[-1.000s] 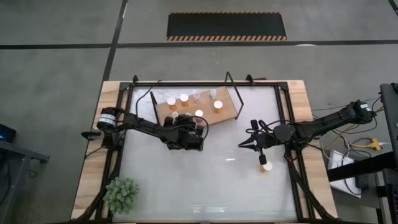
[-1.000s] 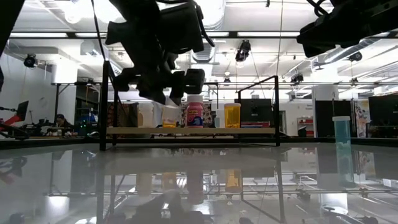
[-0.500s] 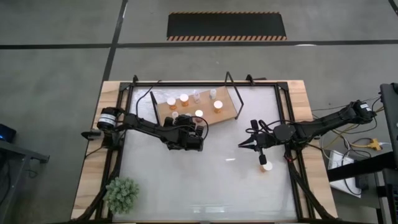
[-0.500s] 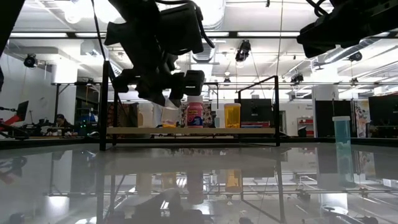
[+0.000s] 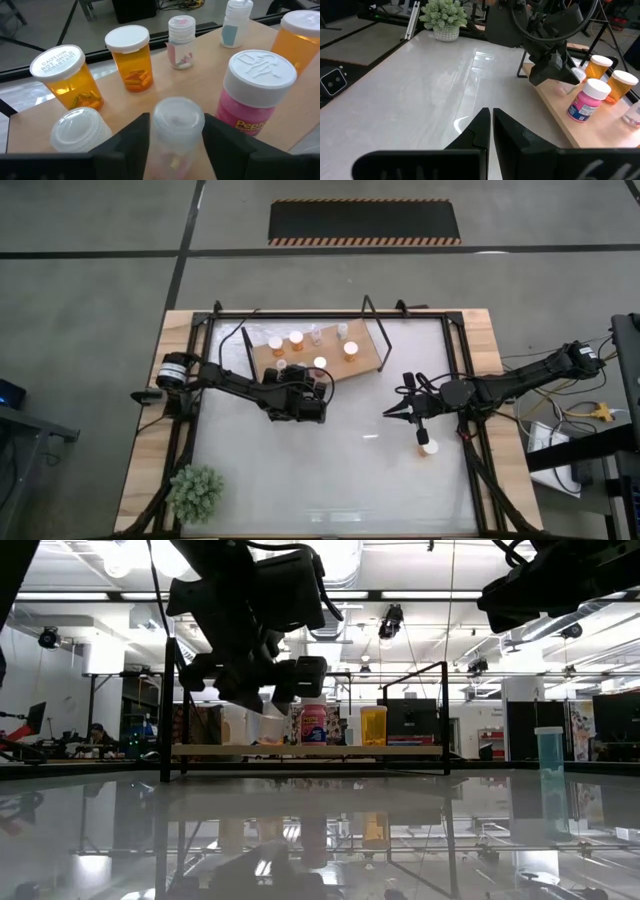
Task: Pick and place medicine bottles onto shelf by color
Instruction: Put the green pill bottle on the shelf, then adjust the yellow pill bottle on the shelf
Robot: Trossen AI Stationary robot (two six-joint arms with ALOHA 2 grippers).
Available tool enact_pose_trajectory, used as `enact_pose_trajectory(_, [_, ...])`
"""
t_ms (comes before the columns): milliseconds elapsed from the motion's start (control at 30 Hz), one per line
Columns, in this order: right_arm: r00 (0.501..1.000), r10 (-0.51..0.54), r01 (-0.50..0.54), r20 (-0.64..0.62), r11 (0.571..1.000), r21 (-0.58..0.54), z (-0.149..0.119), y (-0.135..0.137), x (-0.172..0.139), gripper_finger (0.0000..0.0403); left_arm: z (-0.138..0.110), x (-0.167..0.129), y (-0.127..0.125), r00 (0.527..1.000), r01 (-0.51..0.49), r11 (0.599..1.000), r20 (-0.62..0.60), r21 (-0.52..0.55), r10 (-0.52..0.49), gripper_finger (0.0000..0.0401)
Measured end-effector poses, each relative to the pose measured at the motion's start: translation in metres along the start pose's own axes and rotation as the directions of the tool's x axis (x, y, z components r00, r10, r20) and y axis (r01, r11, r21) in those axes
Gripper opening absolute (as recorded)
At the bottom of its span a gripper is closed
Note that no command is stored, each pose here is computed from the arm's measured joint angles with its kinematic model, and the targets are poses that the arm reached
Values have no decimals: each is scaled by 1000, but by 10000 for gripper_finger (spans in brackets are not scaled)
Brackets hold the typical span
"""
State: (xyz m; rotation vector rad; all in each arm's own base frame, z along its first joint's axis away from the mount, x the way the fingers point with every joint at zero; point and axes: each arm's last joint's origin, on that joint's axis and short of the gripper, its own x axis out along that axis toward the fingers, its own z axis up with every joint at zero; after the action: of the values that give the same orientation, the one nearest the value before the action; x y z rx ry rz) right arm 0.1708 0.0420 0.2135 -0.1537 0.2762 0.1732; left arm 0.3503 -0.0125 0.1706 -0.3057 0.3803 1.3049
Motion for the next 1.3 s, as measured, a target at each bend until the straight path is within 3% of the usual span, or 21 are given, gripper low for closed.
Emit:
enact_pose_trajectory(267, [1000,0,0,-3,1000,0,0,0,0,12,0,0,0,1000,2,1000,-1,0,-2,231])
enact_pose_trajectory(467, [1000,2,-2,-16,1000,-2,-2,0,0,12,9,-7,1,996,49,993,-73,111,-41,249])
enact_pose_trajectory(900, [1000,2,-2,-18,1000,-2,-2,0,0,12,74,-42,25,981,190,971,-74,144,-181,249])
enact_pose_trajectory(1000, [1000,2,-2,-18,1000,-2,-2,0,0,12,94,-47,34,954,281,949,-147,144,-260,244])
enact_pose_trajectory(1133, [1000,2,-2,-21,1000,-2,-2,0,0,12,115,-37,42,880,417,902,-298,111,-370,224])
enact_pose_trajectory(1233, [1000,2,-3,-22,1000,-3,-2,0,0,12,119,-20,50,848,436,891,-390,127,-360,198])
enact_pose_trajectory(1300, [1000,3,-3,-24,1000,-2,-3,0,0,12,119,-6,57,841,405,904,-444,138,-309,175])
